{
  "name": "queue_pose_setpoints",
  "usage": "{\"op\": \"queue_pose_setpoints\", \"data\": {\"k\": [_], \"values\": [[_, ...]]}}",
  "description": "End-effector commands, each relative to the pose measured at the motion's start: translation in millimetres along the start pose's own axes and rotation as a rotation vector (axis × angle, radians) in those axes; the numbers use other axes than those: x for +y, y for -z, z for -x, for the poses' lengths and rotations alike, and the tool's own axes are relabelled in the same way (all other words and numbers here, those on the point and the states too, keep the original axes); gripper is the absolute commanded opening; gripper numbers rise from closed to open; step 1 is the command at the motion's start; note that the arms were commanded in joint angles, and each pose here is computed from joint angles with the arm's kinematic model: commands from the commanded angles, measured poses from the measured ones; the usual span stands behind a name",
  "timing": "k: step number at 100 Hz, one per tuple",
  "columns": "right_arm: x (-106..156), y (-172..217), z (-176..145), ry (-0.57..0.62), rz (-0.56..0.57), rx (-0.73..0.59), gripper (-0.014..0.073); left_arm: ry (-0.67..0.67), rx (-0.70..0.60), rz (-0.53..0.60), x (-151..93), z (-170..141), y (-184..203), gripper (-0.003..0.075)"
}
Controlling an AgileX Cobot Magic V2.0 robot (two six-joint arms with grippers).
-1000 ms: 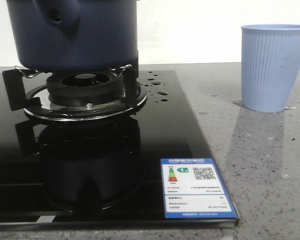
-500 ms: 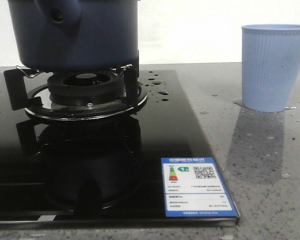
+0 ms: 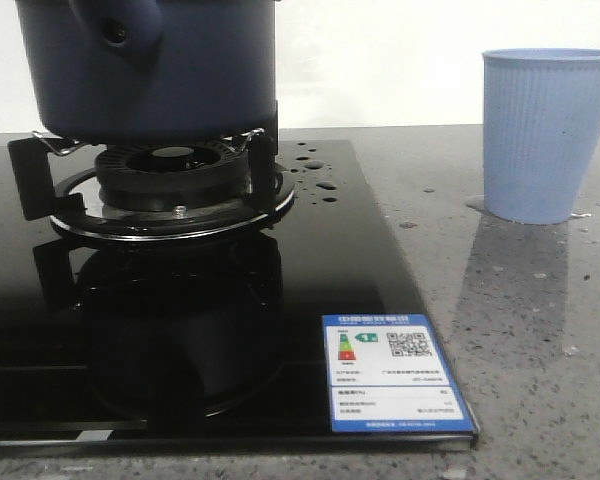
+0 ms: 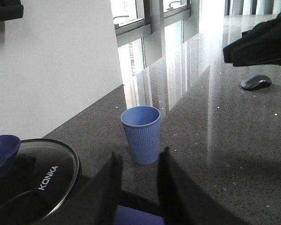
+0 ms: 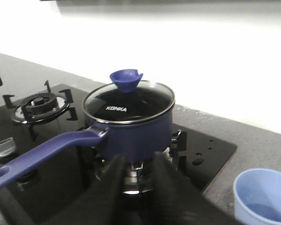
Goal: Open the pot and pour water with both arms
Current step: 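Grasp the blue lid knob with the left gripper and lift the lid, then lower the right gripper onto the light blue cup and grasp it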
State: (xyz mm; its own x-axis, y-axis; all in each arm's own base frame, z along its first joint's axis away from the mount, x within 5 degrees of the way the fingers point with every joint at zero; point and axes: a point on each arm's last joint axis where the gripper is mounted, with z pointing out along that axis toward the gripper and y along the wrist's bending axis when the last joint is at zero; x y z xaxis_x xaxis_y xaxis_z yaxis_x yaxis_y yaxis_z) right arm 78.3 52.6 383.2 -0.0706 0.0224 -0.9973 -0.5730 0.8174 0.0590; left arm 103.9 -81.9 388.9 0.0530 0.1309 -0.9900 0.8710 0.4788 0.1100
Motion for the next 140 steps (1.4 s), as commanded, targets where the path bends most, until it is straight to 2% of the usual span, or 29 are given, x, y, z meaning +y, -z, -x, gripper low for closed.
{"op": "queue_pose_setpoints", "data": {"k": [1,5,9,14,36,46,60,74,88,105,125,140], "values": [[-4.8,0.8,15.6,-0.010,-0.056,-0.092,0.0419,0.014,-0.064,0.048,13.8,13.8,-8.5,0.0452],[-6.2,0.9,16.5,-0.010,-0.072,-0.103,0.0530,0.022,-0.061,0.077,20.2,14.5,-13.3,0.0545],[-7.1,1.1,17.2,-0.010,-0.082,-0.110,0.0615,0.022,-0.052,0.104,26.3,15.1,-18.1,0.0585],[-7.9,1.2,17.7,-0.011,-0.090,-0.116,0.0670,0.019,-0.030,0.127,34.3,14.7,-25.4,0.0590],[-6.8,1.1,18.0,-0.011,-0.079,-0.120,0.0654,0.003,0.049,0.113,76.9,16.0,-65.9,0.0514],[-7.0,1.1,18.2,-0.011,-0.081,-0.121,0.0654,-0.051,0.064,0.083,93.5,16.9,-82.4,0.0514],[-7.0,1.1,18.2,-0.011,-0.081,-0.121,0.0654,-0.038,0.066,0.044,113.1,16.6,-102.7,0.0514],[-7.0,1.1,18.2,-0.011,-0.081,-0.121,0.0654,-0.029,0.080,0.059,129.4,11.5,-116.2,0.0519],[-7.0,1.1,18.2,-0.011,-0.081,-0.121,0.0654,-0.008,0.074,0.083,139.2,9.6,-123.2,0.0560],[-7.0,1.1,18.2,-0.011,-0.081,-0.121,0.0654,0.011,0.088,0.180,153.0,2.5,-125.6,0.0572],[-7.0,1.1,18.1,-0.011,-0.081,-0.121,0.0654,0.060,0.111,0.069,162.3,-13.1,-124.3,0.0567],[-7.1,1.1,17.7,-0.003,-0.083,-0.116,0.0654,0.085,0.112,0.071,169.7,-18.2,-120.6,0.0567]]}}
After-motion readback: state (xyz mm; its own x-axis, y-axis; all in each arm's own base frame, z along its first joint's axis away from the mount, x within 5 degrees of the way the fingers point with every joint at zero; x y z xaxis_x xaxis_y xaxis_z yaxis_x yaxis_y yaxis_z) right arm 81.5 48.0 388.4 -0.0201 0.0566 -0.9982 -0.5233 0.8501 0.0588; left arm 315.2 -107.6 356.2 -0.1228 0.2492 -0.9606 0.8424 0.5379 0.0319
